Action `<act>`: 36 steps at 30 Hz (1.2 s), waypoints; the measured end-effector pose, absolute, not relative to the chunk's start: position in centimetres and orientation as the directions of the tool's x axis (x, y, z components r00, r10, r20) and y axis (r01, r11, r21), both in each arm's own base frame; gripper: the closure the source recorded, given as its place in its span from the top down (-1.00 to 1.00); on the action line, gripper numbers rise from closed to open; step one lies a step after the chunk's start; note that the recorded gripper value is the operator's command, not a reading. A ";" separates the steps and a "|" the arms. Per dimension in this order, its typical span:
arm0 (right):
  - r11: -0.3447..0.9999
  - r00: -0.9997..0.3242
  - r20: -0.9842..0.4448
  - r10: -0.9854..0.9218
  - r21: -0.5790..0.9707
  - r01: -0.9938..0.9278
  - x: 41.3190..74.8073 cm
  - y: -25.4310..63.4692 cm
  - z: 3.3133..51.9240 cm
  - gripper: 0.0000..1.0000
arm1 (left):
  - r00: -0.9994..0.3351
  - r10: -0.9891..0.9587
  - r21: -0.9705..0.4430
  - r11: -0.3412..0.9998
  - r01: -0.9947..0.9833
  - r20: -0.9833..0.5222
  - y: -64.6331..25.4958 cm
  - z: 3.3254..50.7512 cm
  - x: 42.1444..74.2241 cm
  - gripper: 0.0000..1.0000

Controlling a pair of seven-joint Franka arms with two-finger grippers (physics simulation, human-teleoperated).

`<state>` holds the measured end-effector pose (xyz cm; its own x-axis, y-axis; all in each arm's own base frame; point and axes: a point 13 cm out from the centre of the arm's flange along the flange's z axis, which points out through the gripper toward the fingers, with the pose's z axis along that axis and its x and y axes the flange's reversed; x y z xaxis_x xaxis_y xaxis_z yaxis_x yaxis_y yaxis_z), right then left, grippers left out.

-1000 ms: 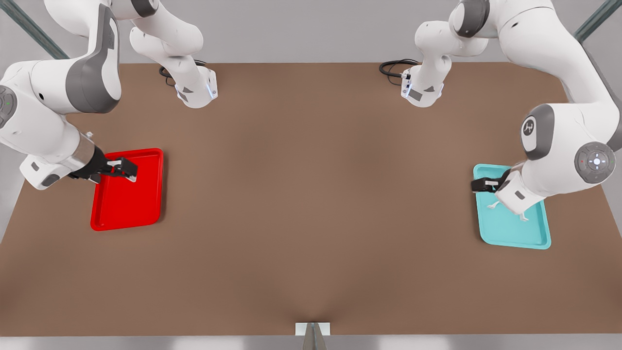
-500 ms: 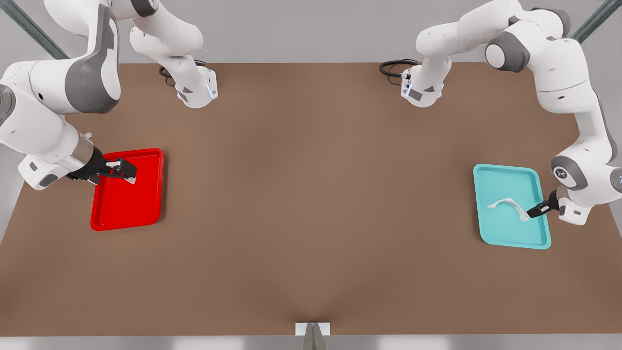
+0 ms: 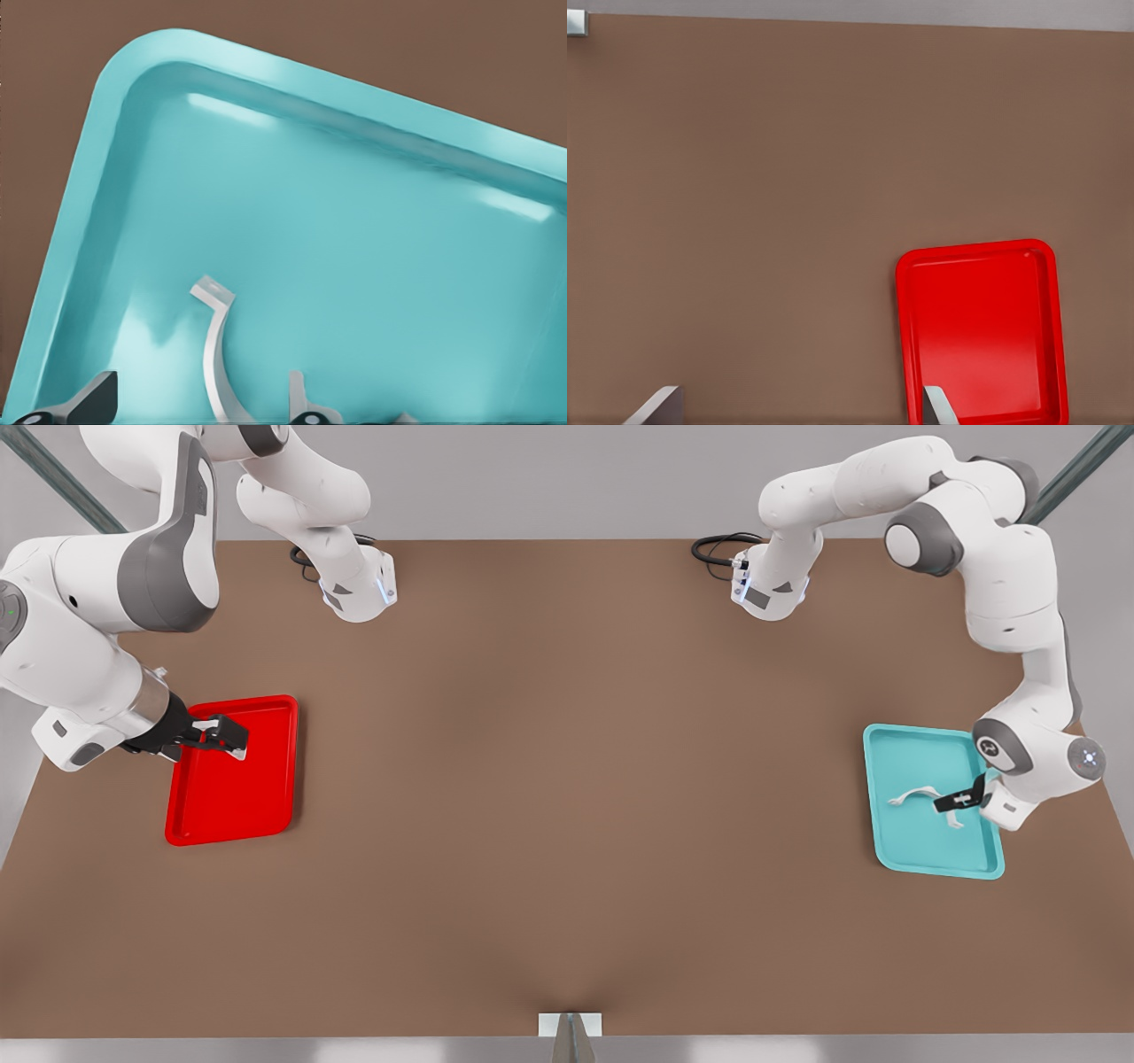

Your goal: Take the drainage pipe clamp from the left arm, pass it to the right arm, and place it in the plate on the right side

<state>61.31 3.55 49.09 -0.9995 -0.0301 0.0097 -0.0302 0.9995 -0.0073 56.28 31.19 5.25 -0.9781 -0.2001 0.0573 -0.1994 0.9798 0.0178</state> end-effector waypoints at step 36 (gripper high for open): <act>1.000 -1.000 0.012 -0.029 -0.007 -0.029 61.4 2.9 49.0 1.00 | -0.998 -0.034 0.001 0.999 -0.034 0.046 31.3 3.8 57.2 -0.57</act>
